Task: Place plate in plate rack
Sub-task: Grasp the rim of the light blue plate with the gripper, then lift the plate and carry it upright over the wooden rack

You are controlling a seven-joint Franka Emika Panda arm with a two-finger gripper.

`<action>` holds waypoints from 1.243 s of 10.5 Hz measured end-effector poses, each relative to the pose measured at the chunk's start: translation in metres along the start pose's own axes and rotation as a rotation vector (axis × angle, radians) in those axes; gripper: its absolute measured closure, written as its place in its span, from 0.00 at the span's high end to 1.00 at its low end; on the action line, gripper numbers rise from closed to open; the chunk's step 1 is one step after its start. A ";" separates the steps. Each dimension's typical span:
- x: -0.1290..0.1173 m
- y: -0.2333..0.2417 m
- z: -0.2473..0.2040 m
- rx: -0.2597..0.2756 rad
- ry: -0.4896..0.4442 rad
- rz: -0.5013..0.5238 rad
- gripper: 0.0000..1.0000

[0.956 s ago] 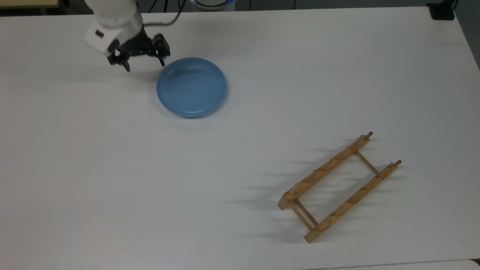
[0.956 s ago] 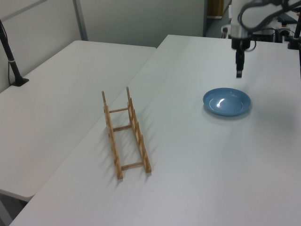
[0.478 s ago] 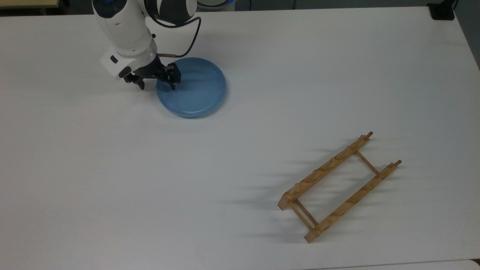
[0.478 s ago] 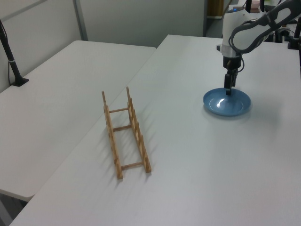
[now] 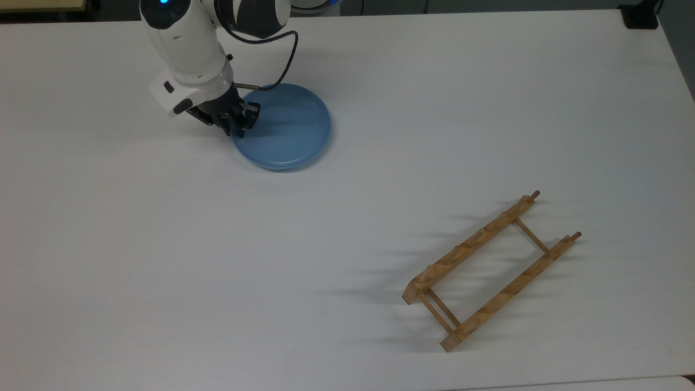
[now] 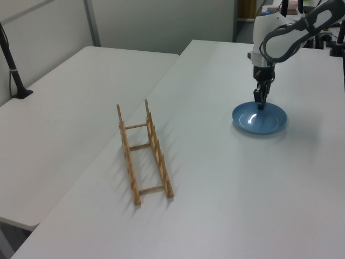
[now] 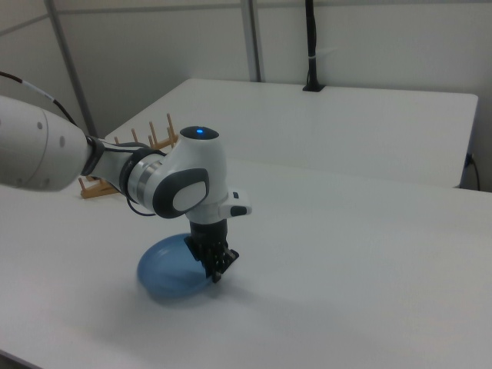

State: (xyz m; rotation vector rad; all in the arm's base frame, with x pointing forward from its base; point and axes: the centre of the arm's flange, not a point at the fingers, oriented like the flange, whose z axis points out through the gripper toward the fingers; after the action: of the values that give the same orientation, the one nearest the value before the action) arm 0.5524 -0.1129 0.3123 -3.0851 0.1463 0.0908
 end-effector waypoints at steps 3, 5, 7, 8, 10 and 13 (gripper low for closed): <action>0.007 -0.008 -0.013 0.001 0.028 -0.012 0.14; 0.015 -0.013 -0.035 0.001 0.053 -0.021 0.10; 0.028 -0.021 -0.104 0.065 0.081 0.005 0.05; 0.034 -0.028 -0.146 0.084 0.128 0.004 0.05; 0.044 -0.056 -0.214 0.094 0.239 0.022 0.05; 0.048 -0.140 -0.268 0.008 0.359 0.004 0.05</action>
State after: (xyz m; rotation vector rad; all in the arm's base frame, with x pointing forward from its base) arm 0.6284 0.0068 0.5835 -3.0610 0.1645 -0.4630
